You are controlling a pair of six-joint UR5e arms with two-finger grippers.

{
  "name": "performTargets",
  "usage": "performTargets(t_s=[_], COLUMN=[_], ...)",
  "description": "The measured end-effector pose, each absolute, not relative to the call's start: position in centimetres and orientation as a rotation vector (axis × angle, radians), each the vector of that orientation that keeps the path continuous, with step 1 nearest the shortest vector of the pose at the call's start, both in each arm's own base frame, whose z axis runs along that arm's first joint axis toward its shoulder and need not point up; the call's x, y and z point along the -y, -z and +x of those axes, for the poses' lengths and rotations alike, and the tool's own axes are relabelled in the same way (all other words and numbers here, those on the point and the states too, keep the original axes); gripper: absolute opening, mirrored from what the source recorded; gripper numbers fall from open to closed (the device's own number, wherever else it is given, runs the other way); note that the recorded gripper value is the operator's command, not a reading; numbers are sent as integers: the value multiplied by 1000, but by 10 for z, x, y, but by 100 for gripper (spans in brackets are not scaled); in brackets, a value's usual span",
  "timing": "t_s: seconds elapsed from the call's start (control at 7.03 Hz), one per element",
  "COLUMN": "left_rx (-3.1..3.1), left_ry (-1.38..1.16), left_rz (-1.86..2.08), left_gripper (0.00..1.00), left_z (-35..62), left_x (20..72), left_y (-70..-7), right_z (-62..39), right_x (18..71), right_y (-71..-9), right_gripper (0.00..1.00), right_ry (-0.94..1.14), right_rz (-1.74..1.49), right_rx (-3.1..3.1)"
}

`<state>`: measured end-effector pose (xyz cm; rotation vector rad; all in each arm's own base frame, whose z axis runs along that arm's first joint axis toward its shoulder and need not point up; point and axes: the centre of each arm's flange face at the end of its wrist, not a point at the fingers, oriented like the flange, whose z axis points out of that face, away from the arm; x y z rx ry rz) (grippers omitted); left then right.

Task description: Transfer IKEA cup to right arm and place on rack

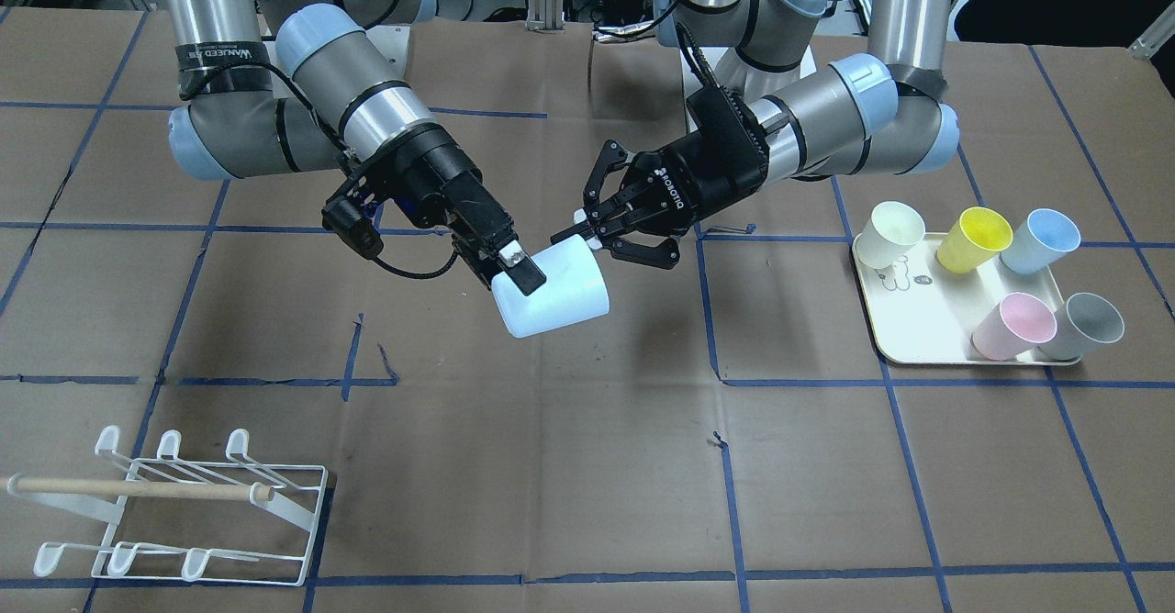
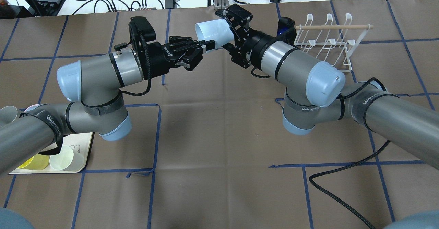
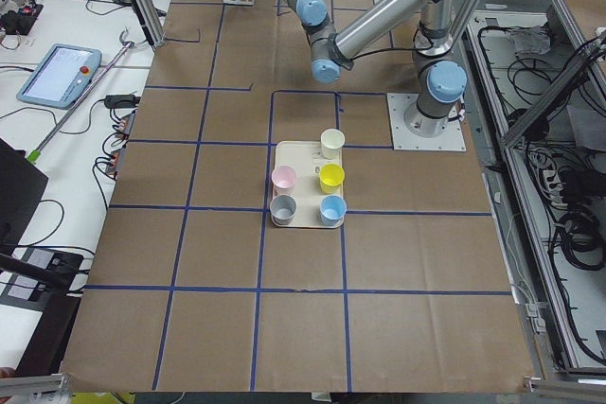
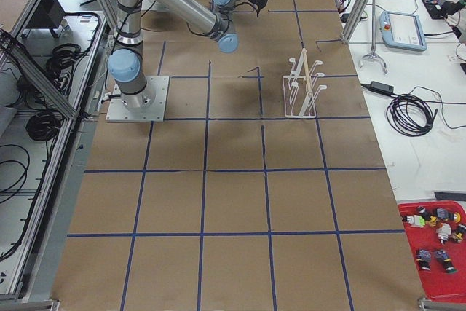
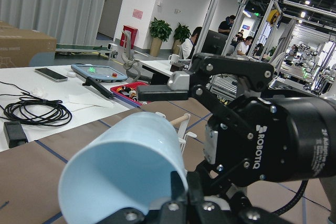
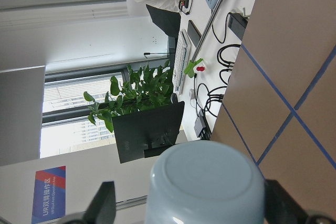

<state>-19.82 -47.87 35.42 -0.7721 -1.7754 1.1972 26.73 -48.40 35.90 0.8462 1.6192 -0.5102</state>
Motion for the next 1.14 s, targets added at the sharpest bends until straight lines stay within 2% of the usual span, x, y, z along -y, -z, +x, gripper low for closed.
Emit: performTargets(t_s=[0.43,0.57,0.71,0.85,1.0,1.14], left_rx=[1776,1776,1776,1776,1776,1776], left_ry=[-1200,-1201,-1201,-1201,-1201,-1202], left_rz=[-772,-772,-772,-772,-772,-772], left_gripper=[4,4,4,4,4,5], left_z=[-198,-198,-198,-198,-198,-198], left_x=[479,479,479,478,478,478], left_y=[-356,-356,-356,-357,-357,-357], right_z=[270,270,270,270,271,271], right_x=[489,489,489,490,490,491], right_y=[-352,-351,-351,-350,-350,-350], right_gripper=[97,88,63,49,41,38], right_ry=[499,498,497,493,480,466], right_rz=[850,851,854,857,861,861], right_rx=[-1626,-1626,-1627,-1629,-1635,-1640])
